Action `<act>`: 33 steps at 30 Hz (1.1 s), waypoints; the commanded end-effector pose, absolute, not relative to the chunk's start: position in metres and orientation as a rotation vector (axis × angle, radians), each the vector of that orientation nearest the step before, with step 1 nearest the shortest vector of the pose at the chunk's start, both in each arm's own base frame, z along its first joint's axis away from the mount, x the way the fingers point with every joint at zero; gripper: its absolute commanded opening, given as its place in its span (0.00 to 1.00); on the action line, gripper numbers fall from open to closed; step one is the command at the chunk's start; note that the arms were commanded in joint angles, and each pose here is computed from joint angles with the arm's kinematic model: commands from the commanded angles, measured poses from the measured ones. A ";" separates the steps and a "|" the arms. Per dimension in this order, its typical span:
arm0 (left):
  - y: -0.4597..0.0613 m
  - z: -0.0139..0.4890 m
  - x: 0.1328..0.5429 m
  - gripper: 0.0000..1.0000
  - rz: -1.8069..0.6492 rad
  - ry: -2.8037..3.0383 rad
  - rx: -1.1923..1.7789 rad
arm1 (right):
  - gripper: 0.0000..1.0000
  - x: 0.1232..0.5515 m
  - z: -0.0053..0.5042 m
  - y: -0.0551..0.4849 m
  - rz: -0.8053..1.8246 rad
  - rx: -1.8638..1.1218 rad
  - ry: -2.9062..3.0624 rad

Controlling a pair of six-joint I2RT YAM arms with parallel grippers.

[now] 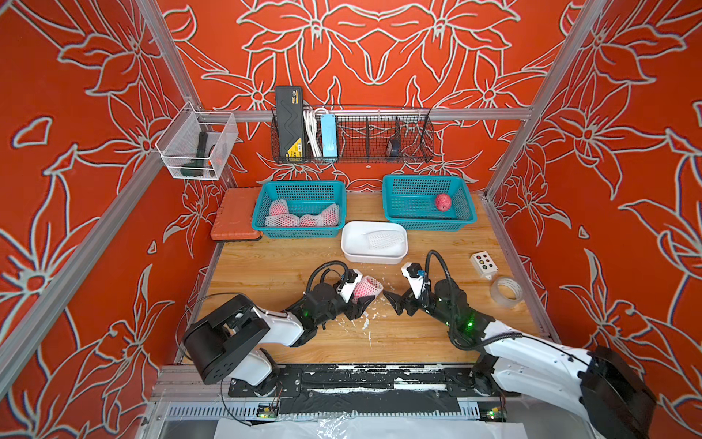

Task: Remove foam nets from apples
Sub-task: Place the apple at the center of the board.

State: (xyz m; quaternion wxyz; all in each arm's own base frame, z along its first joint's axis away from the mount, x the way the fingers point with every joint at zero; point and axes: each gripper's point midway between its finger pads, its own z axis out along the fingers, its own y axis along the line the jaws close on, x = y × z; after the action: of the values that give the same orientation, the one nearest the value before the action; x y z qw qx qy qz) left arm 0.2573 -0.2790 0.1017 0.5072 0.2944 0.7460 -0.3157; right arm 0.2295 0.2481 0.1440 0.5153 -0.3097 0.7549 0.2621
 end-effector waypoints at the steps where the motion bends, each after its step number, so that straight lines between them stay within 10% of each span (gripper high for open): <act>1: -0.294 0.104 0.263 0.66 -0.764 1.789 0.764 | 0.96 0.237 0.160 0.261 0.680 -0.725 1.791; 14: -0.295 0.079 0.258 0.89 -0.768 1.849 0.799 | 0.97 0.252 0.153 0.258 0.697 -0.640 1.879; 33: -0.266 0.146 0.255 0.86 -0.759 1.677 0.654 | 0.96 0.241 0.173 0.251 0.672 -0.772 1.831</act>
State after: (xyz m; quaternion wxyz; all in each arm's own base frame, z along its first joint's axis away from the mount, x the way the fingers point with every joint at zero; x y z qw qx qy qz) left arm 0.2568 -0.2779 0.1184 0.5199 0.3038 0.7357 -0.3099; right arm 0.2505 0.2407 0.1513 0.4934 -0.2738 0.7805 0.2691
